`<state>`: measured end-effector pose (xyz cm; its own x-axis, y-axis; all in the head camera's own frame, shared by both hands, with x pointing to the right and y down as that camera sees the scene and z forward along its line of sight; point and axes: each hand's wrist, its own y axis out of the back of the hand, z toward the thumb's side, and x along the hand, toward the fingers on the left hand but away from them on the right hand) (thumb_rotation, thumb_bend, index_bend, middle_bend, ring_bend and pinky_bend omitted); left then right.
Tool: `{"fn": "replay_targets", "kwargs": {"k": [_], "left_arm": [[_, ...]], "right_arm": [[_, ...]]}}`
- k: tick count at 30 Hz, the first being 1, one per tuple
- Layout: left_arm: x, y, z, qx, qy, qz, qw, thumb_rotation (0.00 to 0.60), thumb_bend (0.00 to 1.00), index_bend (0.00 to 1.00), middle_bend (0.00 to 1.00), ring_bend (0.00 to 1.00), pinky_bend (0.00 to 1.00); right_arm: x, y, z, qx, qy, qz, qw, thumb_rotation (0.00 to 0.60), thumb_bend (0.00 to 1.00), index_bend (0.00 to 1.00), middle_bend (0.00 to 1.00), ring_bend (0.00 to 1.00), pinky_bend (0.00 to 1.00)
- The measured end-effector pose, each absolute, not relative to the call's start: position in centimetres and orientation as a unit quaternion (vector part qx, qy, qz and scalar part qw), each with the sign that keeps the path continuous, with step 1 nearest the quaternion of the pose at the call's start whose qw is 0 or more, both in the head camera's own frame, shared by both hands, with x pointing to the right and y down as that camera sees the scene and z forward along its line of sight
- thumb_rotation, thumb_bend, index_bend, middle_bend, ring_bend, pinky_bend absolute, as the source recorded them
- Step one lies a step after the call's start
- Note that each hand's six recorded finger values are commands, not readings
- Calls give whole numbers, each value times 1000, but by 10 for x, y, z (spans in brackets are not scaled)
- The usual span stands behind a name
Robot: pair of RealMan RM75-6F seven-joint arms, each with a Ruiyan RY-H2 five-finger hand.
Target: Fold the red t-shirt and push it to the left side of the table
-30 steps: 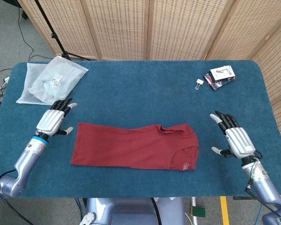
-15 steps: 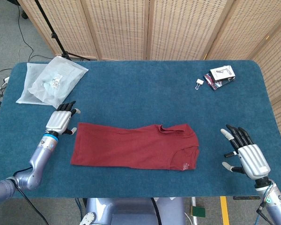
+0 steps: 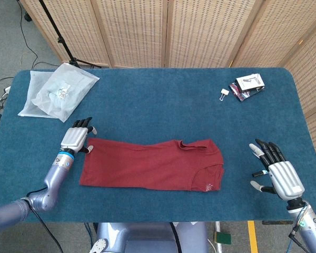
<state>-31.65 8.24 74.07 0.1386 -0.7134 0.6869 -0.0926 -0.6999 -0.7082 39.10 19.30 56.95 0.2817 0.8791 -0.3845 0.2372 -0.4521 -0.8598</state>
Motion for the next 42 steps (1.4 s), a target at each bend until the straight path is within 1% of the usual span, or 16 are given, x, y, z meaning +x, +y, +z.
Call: {"fn": "replay_targets", "kwargs": {"k": [9,17,25,31,38,42], "left_arm": [[-312,85,745,-706,283,-593,265,600,311,444,0,0,0],[-312,86,748,-703,284,-596,264,600,312,457,0,0,0],[-311,88,749,-704,284,-597,260,600,315,581,0,0,0],[-311,90,749,-703,287,-596,262,600,322,617,0,0,0],[-306,91,748,-705,289,-590,267,600,403,662,0,0,0],[-304,93,749,-707,291,-587,267,600,477,680,0,0,0]], "right_arm": [[392,193,570,-720,-388,457,350,600,0,0,0,0,0],[391,194,569,-721,-388,456,349,600,0,0,0,0,0],[391,194,569,-721,-388,456,349,600,0,0,0,0,0],[391,194,570,-721,-387,457,348,600,0,0,0,0,0],[392,194,569,-722,-388,457,347,600,0,0,0,0,0],[392,194,569,-722,-388,456,346,600,0,0,0,0,0]]}}
